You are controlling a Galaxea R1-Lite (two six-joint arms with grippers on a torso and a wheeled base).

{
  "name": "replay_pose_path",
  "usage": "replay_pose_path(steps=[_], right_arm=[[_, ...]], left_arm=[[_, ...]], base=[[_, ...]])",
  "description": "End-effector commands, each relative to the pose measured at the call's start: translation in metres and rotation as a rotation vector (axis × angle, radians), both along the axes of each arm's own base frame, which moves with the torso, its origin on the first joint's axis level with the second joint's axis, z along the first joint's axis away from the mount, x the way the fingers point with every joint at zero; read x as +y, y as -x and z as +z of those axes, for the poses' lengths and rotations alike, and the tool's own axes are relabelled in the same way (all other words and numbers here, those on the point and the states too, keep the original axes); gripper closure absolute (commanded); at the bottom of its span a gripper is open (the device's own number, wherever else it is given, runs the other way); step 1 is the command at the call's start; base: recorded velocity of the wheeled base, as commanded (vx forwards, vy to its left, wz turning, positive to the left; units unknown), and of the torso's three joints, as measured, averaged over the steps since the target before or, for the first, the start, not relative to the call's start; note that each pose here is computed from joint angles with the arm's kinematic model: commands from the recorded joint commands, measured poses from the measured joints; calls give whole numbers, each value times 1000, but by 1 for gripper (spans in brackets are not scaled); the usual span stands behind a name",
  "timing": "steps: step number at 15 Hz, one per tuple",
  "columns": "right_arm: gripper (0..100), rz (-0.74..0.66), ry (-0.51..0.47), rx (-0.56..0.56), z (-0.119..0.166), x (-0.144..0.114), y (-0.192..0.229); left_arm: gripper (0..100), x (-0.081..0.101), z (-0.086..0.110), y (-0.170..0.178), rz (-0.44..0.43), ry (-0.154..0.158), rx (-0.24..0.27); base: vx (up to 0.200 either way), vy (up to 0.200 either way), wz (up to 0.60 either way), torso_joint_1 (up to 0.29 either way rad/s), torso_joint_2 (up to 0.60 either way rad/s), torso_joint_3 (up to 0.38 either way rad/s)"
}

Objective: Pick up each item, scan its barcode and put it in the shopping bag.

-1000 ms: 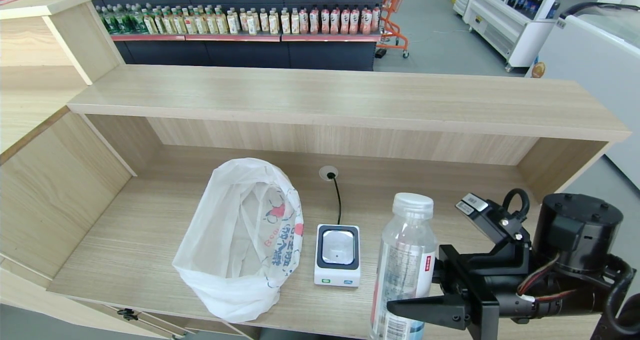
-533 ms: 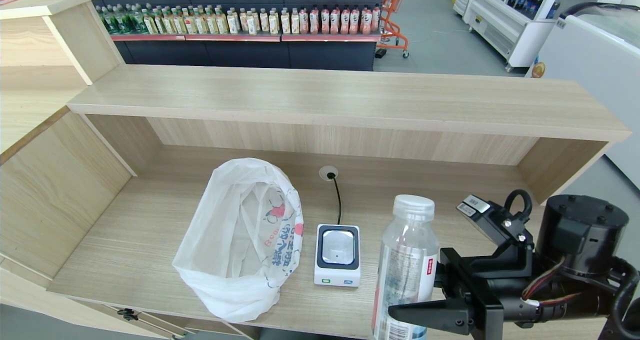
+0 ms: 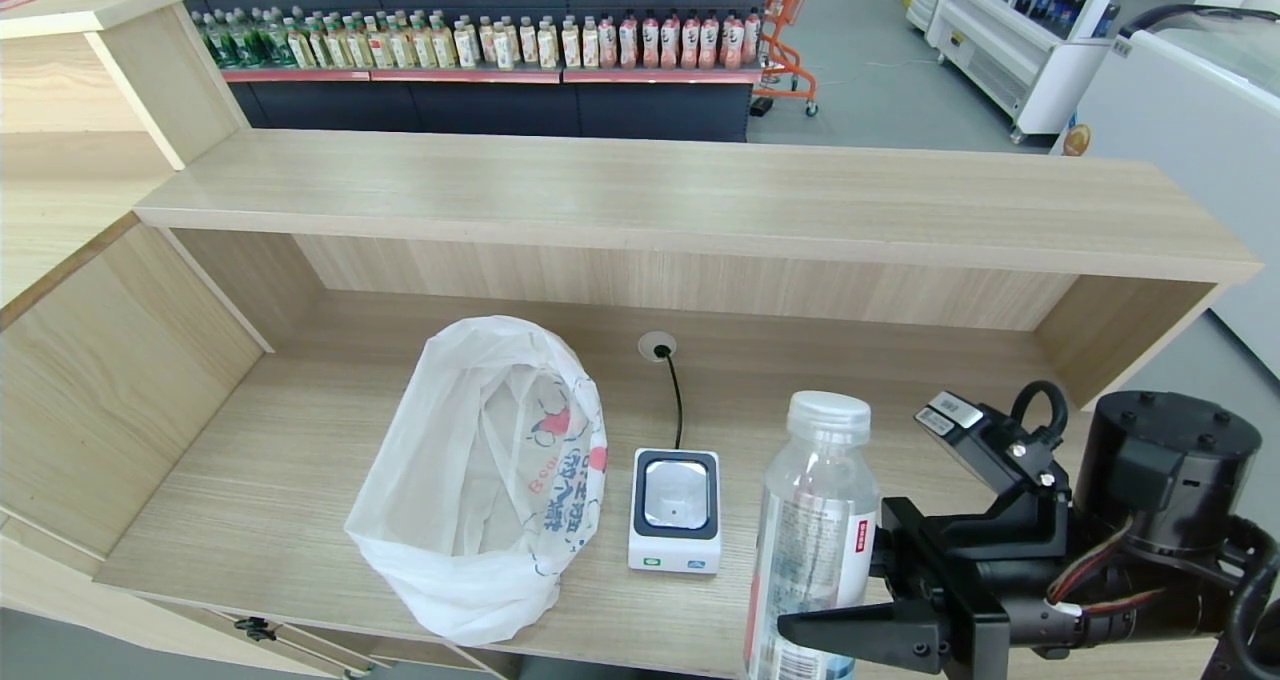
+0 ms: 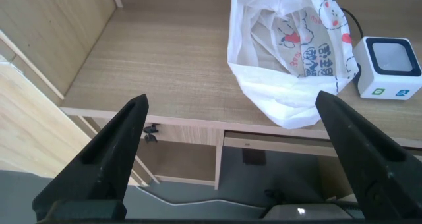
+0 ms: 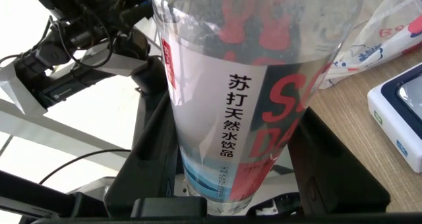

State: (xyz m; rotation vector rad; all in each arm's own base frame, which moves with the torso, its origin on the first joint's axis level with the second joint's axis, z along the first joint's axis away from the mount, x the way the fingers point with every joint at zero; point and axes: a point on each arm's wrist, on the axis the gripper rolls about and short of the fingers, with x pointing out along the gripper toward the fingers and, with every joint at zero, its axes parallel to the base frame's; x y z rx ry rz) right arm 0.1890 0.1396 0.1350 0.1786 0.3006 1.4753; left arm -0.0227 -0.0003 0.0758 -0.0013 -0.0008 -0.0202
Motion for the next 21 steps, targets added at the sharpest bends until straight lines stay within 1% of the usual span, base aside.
replay_pose_path(steps=[1,9,11,12,13,15,16,17,18,19,20,21], right_arm=[[100,1,0,-1,0,0,0],[100,2,1,-1,0,0,0],[100,-5,1,-18,0,0,0],[100,-39,8,-101,2,0,-2],[100,-100,23,-223,6,-2,-4],[100,-215,54,-409,15,-18,-13],[100,-275,88,-534,19,-29,-19],[100,-325,125,-633,21,-37,-24],[100,-369,173,-783,26,-45,-29],[100,-377,189,-846,29,-47,-29],[100,-393,217,-932,33,-48,-29],[100,-439,261,-999,35,-48,-31]], left_arm=[[0,0,0,0,0,0,-1],[0,0,0,0,0,0,-1],[0,0,0,0,0,0,-1],[0,0,0,0,0,0,-1],[0,0,0,0,0,0,-1],[0,0,0,0,0,0,-1],[0,0,0,0,0,0,-1],[0,0,0,0,0,0,-1],[0,0,0,0,0,0,-1],[0,0,0,0,0,0,-1],[0,0,0,0,0,0,-1],[0,0,0,0,0,0,-1]], base=[[0,0,0,0,0,0],[0,0,0,0,0,0],[0,0,0,0,0,0],[0,0,0,0,0,0],[0,0,0,0,0,0],[0,0,0,0,0,0],[0,0,0,0,0,0],[0,0,0,0,0,0],[0,0,0,0,0,0],[0,0,0,0,0,0],[0,0,0,0,0,0],[0,0,0,0,0,0]])
